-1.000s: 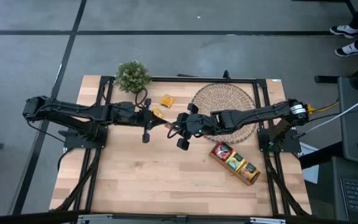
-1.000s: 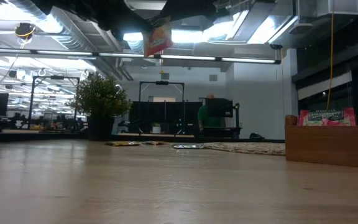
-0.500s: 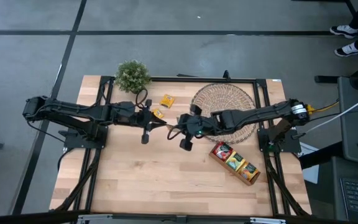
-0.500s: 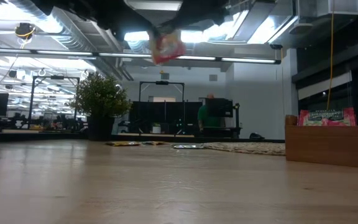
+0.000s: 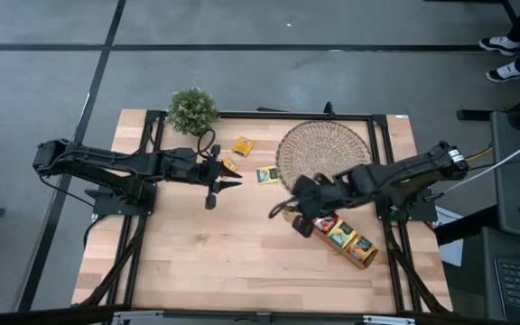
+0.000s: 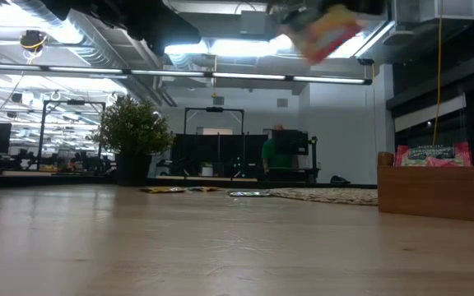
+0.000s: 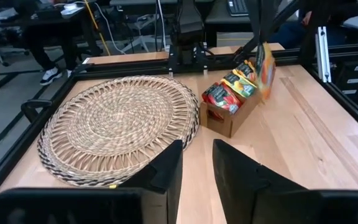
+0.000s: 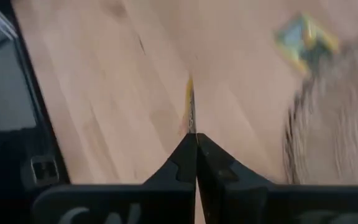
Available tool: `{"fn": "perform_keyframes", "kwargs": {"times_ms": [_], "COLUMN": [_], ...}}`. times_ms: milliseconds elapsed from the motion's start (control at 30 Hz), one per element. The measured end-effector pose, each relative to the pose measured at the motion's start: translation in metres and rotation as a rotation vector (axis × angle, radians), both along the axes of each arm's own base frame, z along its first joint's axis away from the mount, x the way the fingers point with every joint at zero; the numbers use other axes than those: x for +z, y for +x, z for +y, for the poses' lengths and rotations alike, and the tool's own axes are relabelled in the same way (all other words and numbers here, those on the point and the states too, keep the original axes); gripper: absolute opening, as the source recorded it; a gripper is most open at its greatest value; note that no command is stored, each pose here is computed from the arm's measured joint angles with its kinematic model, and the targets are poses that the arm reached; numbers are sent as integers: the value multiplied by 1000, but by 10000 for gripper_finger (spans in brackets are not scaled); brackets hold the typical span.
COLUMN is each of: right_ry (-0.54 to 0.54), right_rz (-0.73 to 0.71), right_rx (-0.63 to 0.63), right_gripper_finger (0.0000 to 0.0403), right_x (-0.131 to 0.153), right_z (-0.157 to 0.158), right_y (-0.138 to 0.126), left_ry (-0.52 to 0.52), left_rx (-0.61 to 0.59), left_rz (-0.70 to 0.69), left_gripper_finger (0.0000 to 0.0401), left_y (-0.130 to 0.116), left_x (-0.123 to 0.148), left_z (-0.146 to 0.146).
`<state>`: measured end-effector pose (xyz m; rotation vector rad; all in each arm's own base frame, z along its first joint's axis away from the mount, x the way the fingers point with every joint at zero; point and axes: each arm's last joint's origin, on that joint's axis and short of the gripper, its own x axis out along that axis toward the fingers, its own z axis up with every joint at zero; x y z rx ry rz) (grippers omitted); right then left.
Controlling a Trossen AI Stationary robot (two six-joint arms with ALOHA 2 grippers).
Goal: Pick & Place Tea
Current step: Put the bottom orange tea bag into the right slot of the wooden organizer
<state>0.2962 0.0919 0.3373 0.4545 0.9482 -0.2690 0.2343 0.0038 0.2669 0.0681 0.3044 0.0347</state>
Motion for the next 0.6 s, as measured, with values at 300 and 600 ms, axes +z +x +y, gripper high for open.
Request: {"fn": "perform_keyframes", "kwargs": {"times_ms": [300, 600], "right_ry": [151, 168], "right_rz": [383, 541], "right_rx": [-198, -353], "right_gripper_finger": [3, 3], "right_x": [-9, -11], "right_z": [22, 53], "right_y": [-48, -83], "left_ry": [1, 3], "left_rx": [2, 10], "left_rz": [0, -1], "left_gripper_finger": [86, 82], "left_y": [0, 0], "left_x": [0, 0], "left_z": [0, 0]}}
